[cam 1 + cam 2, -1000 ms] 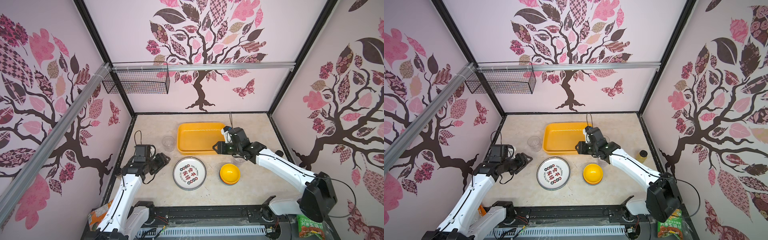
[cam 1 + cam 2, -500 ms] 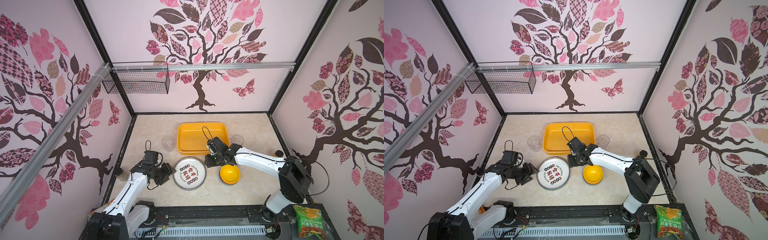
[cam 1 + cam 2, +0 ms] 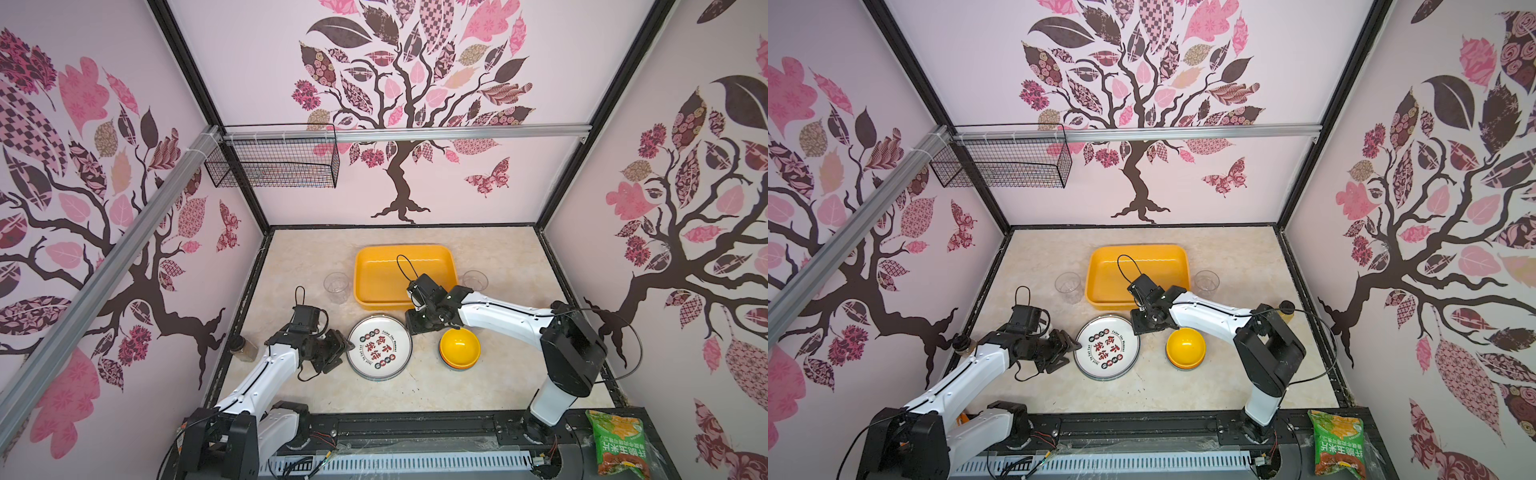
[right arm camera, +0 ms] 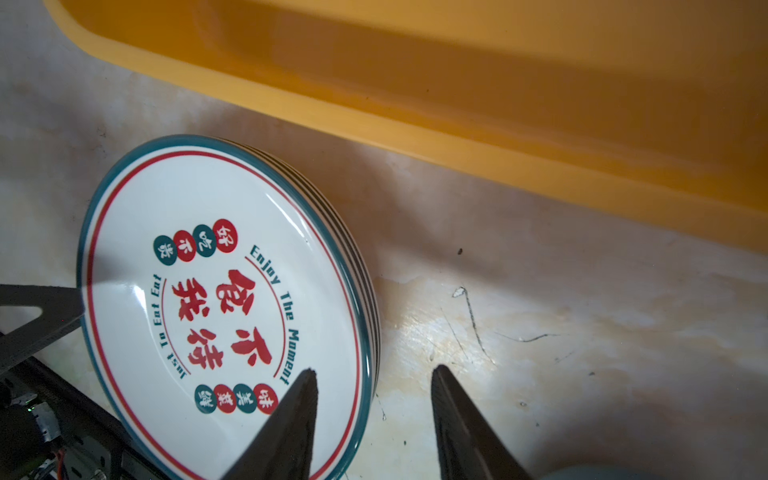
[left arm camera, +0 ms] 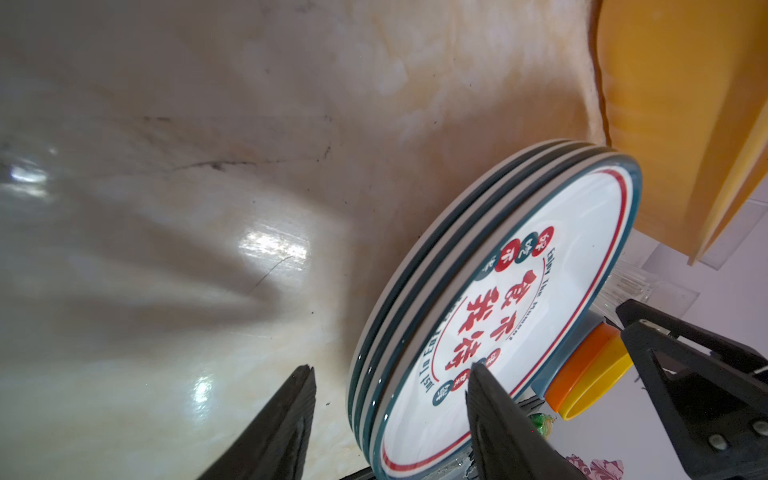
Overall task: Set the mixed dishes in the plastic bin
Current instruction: 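Pinch the top red-lettered plate with the right gripper while the left braces the stack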
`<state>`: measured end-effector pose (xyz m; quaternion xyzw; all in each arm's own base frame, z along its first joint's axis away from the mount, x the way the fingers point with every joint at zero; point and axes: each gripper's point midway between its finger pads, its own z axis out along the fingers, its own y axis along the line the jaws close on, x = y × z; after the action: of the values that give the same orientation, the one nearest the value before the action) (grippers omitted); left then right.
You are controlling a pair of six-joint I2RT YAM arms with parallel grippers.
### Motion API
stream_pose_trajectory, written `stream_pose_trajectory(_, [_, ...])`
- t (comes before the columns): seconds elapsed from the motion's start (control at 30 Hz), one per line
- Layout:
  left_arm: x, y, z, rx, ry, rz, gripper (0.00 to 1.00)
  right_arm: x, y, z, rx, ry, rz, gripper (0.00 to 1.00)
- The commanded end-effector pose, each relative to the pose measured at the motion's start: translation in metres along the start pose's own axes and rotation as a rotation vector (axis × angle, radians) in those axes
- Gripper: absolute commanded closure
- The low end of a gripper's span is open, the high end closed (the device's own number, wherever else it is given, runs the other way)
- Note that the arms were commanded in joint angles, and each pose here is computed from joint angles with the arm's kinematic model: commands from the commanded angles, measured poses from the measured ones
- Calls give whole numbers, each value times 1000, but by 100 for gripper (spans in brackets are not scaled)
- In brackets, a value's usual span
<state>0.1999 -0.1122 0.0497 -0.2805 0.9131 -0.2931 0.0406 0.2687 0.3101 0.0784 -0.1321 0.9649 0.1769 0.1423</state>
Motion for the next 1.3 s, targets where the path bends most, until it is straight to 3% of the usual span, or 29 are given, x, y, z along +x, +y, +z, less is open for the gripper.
stream_pose_trajectory(0.0, [2,1,6,15,15,7,38,1,8,10,9,31,-21,50])
stream_pose_trajectory(0.43, [2,2,9,13,23,4,44,5,18,23,0,61,-28,53])
stream_pose_trajectory(0.9, [4,2,9,17,23,7,54,7,23,23,0,69,-37,64])
stream_pose_trajectory(1.27, [4,2,7,14,16,8,54,12,23,29,15,92,-57,72])
